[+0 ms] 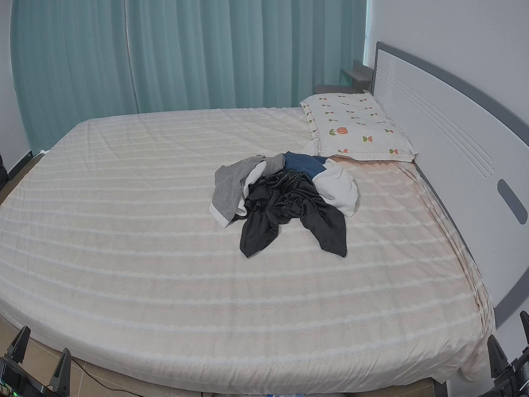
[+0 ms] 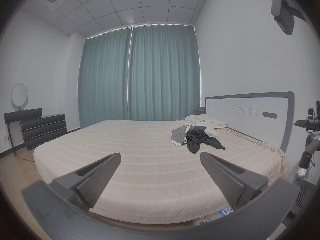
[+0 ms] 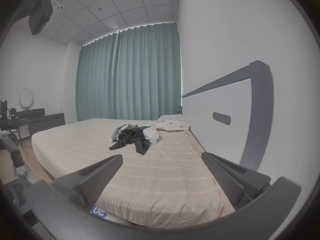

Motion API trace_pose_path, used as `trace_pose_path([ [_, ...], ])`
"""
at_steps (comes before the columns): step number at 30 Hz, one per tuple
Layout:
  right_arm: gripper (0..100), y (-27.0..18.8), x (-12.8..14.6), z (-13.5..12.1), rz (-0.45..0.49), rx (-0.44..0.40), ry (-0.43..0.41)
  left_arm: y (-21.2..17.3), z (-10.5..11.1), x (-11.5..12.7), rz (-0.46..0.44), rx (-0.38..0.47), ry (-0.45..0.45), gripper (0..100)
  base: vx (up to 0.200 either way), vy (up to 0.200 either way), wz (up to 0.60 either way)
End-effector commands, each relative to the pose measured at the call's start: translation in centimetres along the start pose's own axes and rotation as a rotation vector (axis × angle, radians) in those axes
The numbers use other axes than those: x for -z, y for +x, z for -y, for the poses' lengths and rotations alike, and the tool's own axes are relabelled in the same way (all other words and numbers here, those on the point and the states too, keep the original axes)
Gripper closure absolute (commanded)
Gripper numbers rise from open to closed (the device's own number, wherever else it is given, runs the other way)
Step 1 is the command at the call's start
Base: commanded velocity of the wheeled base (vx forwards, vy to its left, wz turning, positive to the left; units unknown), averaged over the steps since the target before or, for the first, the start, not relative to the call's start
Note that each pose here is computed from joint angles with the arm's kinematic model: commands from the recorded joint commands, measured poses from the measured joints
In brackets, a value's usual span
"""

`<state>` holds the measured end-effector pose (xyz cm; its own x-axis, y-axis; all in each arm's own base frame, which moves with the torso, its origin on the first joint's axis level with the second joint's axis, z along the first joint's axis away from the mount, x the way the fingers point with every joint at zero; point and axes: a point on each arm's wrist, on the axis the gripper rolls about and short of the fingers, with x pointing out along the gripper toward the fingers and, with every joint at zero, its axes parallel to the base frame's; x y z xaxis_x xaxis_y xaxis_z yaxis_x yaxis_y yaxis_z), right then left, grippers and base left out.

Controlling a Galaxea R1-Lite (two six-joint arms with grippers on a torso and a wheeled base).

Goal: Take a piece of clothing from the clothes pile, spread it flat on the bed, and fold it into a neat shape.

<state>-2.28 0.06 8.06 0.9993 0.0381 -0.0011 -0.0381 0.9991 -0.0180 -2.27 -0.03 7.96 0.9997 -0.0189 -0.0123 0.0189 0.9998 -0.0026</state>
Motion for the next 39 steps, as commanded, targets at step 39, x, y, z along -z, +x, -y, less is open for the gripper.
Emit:
trace_pose_path([
  [39, 0, 41.4, 1.4, -8.7, -0.638, -0.039, 0.375, 0.1, 0.0, 0.4, -0.011, -0.004, 0.004, 0, 0.0, 0.0, 0.0],
])
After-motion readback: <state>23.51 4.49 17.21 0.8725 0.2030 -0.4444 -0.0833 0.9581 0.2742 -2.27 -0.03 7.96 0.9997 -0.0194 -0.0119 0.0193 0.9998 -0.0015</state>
